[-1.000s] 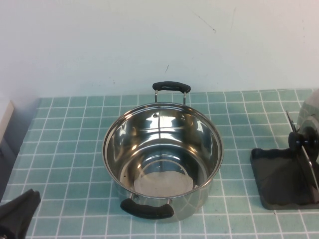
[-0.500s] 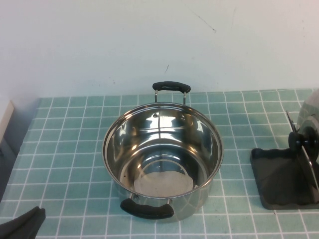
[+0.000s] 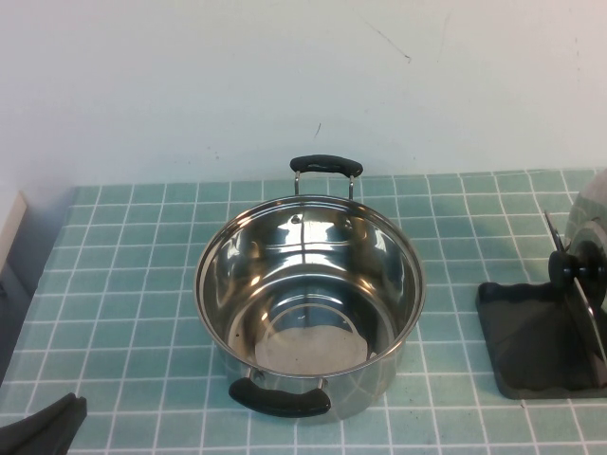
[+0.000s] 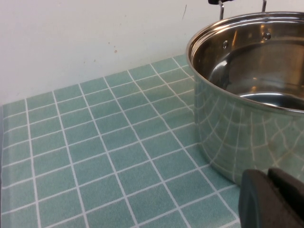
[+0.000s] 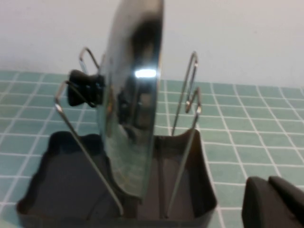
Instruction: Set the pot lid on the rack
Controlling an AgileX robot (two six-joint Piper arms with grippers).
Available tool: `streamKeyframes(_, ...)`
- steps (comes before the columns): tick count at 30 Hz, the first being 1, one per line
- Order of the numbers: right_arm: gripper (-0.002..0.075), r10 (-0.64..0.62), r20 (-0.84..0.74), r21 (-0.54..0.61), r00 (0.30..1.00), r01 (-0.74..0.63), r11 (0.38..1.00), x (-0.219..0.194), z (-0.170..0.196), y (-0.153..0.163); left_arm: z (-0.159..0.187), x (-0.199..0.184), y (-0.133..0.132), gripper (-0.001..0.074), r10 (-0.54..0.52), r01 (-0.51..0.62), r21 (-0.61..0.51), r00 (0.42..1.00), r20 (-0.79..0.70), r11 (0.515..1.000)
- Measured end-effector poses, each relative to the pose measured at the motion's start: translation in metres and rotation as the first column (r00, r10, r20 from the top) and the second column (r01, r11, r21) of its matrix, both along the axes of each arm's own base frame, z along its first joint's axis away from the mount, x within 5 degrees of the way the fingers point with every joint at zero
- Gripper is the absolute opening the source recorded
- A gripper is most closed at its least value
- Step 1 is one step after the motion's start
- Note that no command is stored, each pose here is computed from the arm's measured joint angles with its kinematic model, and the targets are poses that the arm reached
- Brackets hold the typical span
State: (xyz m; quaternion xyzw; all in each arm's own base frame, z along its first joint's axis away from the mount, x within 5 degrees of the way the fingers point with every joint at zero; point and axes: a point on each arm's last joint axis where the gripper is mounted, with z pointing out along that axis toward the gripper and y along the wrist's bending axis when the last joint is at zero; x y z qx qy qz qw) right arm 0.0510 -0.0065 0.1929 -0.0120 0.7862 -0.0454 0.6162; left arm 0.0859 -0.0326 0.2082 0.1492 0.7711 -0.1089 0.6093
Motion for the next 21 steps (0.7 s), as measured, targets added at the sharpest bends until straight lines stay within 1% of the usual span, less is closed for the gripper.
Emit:
streamKeyframes(2,-0.0001,-0.047,0.001,-0.015,0.999,0.047,0.999,0.001,-0.007,-0.002,0.000,0.000,0.000,-0.0001,0.000,0.000,0.000,1.000,0.000,1.000)
streamKeyframes(4,-0.0001,-0.066,0.011,-0.007,0.998,0.066,0.998,0.002,-0.013,-0.003,0.000,0.000,0.000,-0.0002,0.000,0.000,0.001,1.000,0.000,1.000)
streamKeyframes(14,-0.0001,-0.026,-0.053,0.100,0.998,0.031,0.994,0.001,-0.022,0.001,0.000,0.000,0.000,-0.0002,0.000,0.000,0.000,1.000,0.000,1.000)
streamKeyframes(21,-0.0001,-0.031,-0.075,0.107,0.997,0.039,0.993,0.001,-0.024,0.001,0.000,0.000,0.000,-0.0002,0.000,0.000,0.000,1.000,0.000,1.000)
